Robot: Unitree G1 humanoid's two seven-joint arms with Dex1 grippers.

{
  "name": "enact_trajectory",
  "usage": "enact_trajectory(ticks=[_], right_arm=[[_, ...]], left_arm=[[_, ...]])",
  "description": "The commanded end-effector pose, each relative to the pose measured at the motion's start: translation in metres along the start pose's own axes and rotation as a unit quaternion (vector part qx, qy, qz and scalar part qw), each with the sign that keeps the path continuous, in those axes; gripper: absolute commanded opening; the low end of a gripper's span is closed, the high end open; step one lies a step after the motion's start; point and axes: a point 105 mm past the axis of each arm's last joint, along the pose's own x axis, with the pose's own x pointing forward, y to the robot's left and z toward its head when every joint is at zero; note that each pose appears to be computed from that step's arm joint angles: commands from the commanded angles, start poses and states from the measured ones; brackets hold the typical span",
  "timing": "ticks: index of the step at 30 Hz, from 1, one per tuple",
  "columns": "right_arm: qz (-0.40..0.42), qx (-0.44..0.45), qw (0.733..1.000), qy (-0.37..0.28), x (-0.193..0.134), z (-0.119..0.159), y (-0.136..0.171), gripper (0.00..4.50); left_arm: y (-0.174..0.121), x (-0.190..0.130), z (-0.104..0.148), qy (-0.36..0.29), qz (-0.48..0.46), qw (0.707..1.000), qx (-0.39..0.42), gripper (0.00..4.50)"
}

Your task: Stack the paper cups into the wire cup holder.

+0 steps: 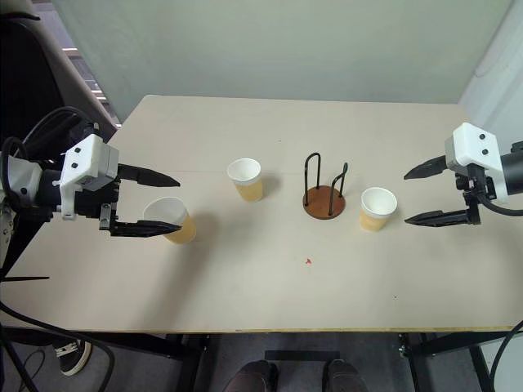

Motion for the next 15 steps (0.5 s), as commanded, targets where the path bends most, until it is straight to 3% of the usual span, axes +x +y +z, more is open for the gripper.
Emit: enact_trajectory(ticks=[1,5,7,9,11,15], right_arm=[[-0.013,-0.018,1.0,-0.017,-0.007,0.012,-0.002,4.48],[-0.023,-0.016,0.999,-0.032,-0.006,0.016,-0.005,4.48],[-0.063,-0.001,0.995,-0.072,0.004,0.028,-0.018,4.48],[-0.123,0.056,0.982,-0.129,0.024,0.041,-0.035,4.48],[-0.132,0.136,0.965,-0.181,0.044,0.054,-0.037,4.48],[-0.162,0.246,0.94,-0.171,0.07,0.051,-0.035,4.48]], left_arm=[[0.003,-0.008,0.01,-0.002,0.011,1.0,0.022,4.47],[0.004,-0.008,0.01,-0.002,0.013,1.0,0.022,4.47],[0.005,-0.009,0.01,-0.003,0.018,1.0,0.021,4.47],[0.006,-0.009,0.009,-0.005,0.023,1.0,0.018,4.47],[0.005,-0.005,0.008,-0.01,0.022,1.0,0.016,4.47],[0.0,0.011,0.014,-0.045,0.032,0.998,0.007,4.47]])
